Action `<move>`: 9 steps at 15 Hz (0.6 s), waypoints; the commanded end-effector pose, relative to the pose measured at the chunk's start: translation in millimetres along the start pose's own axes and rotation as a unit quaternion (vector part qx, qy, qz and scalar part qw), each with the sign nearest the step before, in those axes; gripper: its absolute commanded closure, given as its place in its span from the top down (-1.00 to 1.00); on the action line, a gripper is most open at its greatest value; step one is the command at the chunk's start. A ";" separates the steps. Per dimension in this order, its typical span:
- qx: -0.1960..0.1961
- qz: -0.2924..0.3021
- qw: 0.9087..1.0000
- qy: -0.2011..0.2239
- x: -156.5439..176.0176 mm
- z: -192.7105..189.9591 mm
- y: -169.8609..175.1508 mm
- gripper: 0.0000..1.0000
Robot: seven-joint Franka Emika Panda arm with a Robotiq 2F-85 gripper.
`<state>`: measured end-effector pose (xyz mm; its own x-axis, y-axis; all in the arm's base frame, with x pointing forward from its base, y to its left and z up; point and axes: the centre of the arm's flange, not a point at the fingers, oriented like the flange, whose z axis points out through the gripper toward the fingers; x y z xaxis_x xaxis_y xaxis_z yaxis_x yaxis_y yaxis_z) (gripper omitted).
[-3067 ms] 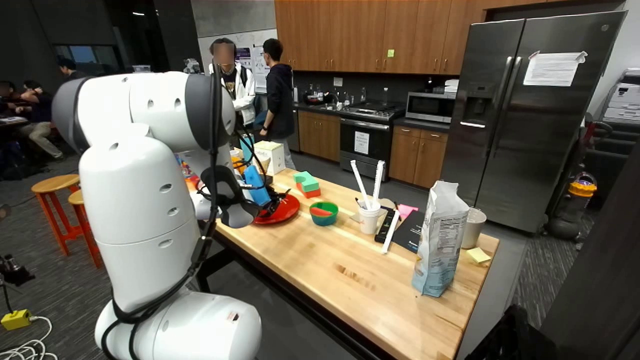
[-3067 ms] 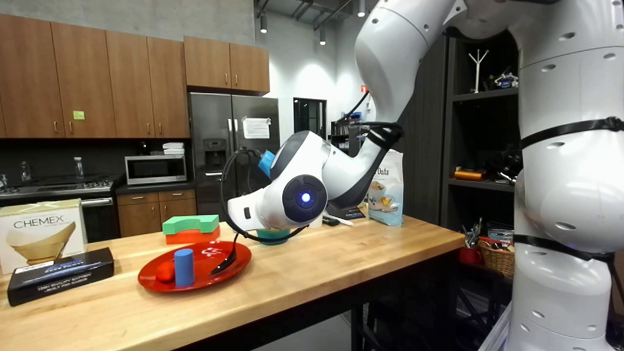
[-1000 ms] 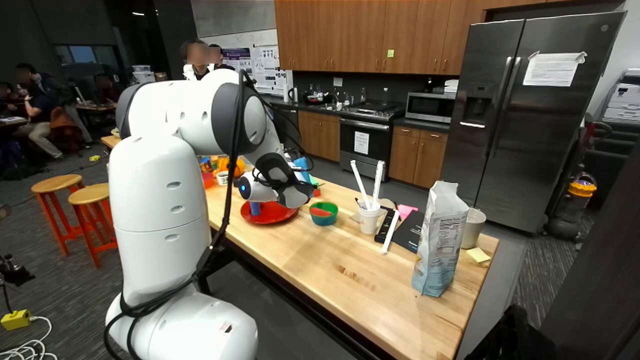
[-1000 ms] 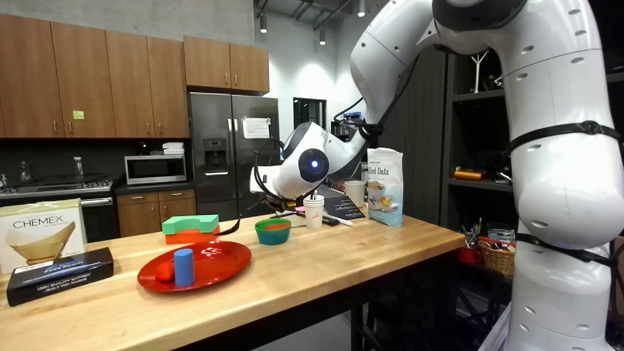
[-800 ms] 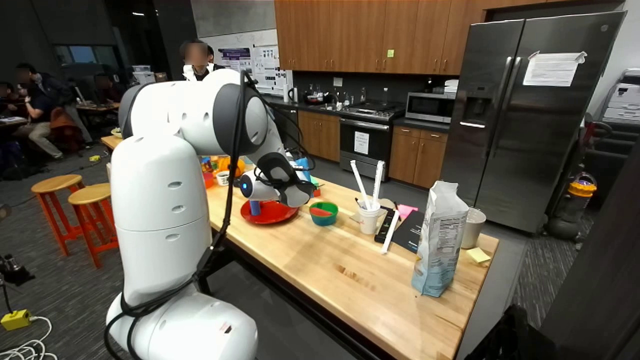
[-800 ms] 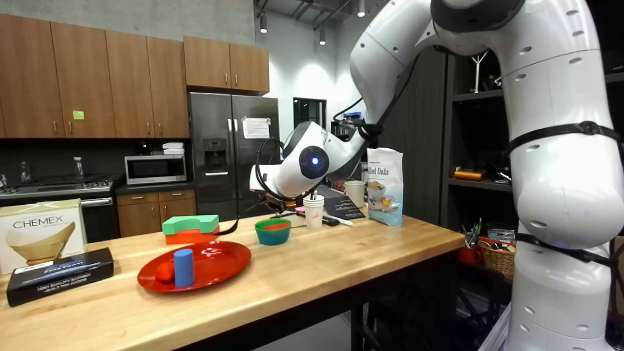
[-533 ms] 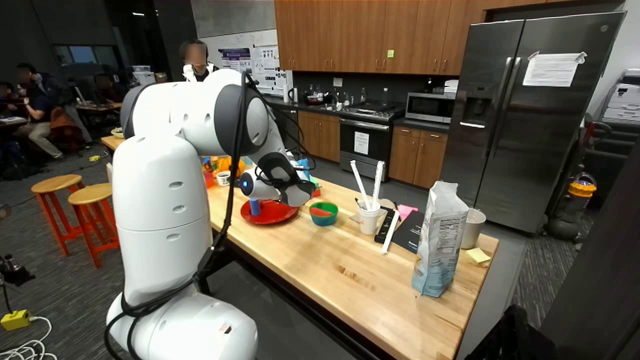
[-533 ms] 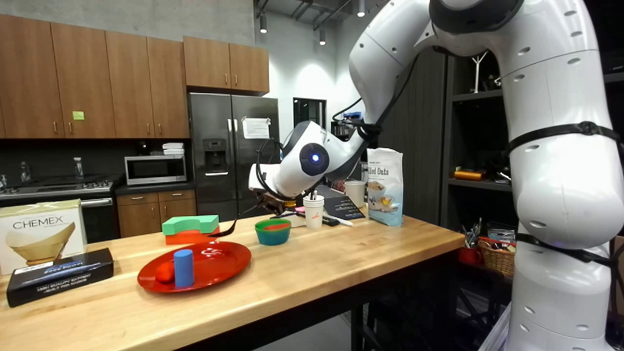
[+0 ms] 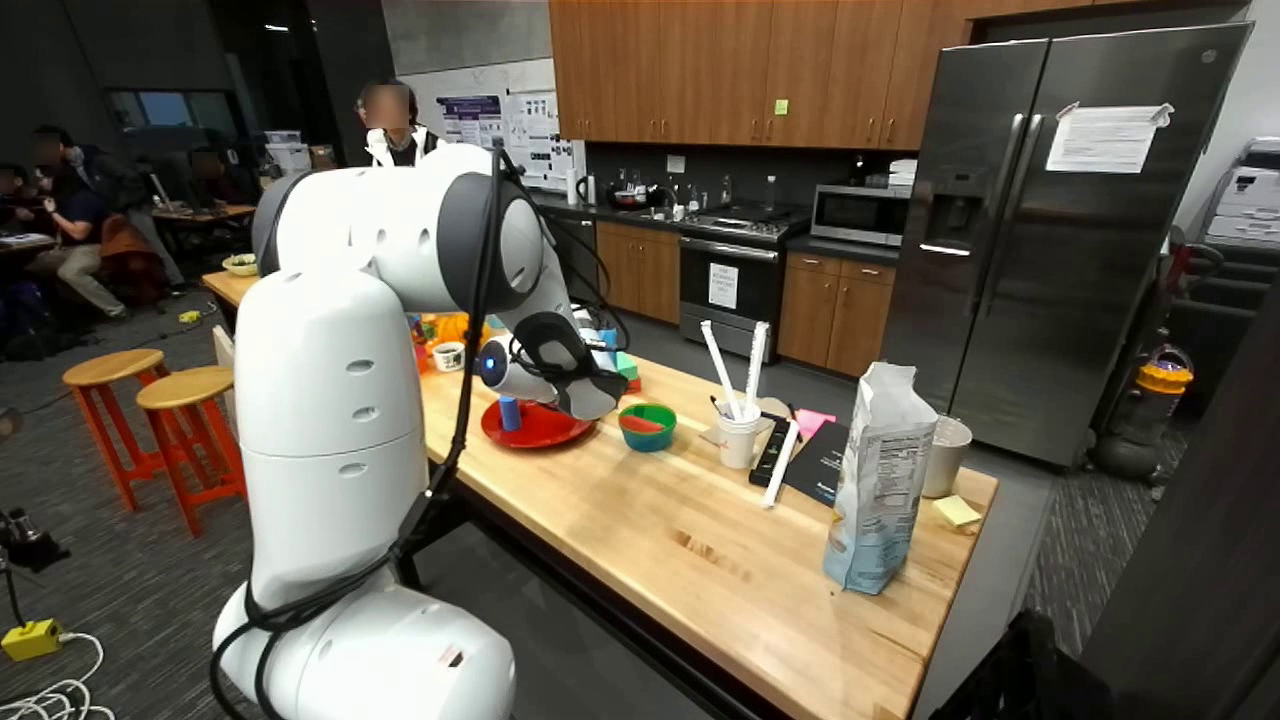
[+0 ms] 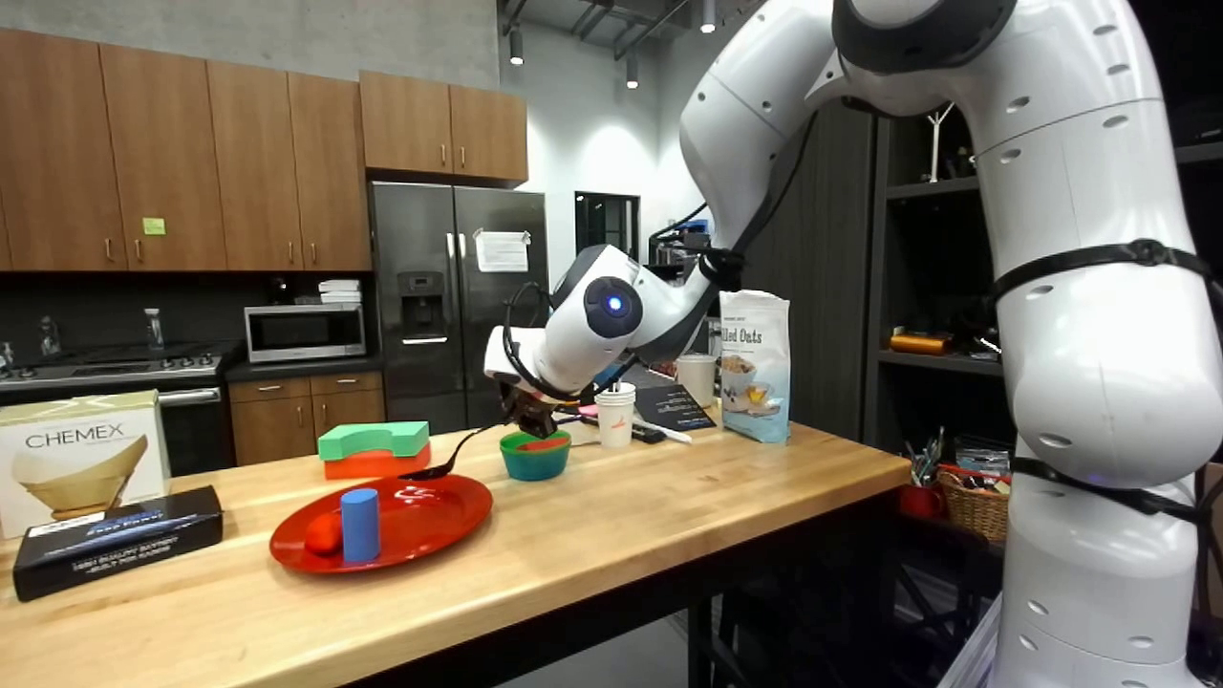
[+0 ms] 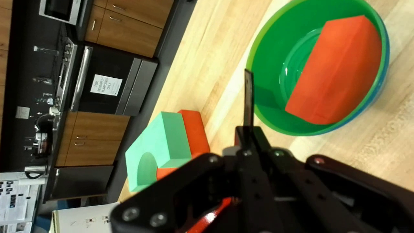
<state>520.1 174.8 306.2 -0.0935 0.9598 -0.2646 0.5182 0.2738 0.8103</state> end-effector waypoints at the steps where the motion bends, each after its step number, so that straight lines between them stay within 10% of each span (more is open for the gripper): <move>1: 0.020 0.009 1.000 0.013 -5.5 2.7 2.9 -0.98; 9: 0.050 0.017 0.998 0.033 -7.7 3.3 -4.6 -0.98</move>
<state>516.1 171.6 295.7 -0.1147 0.9707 -0.2112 0.5873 0.2378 0.7736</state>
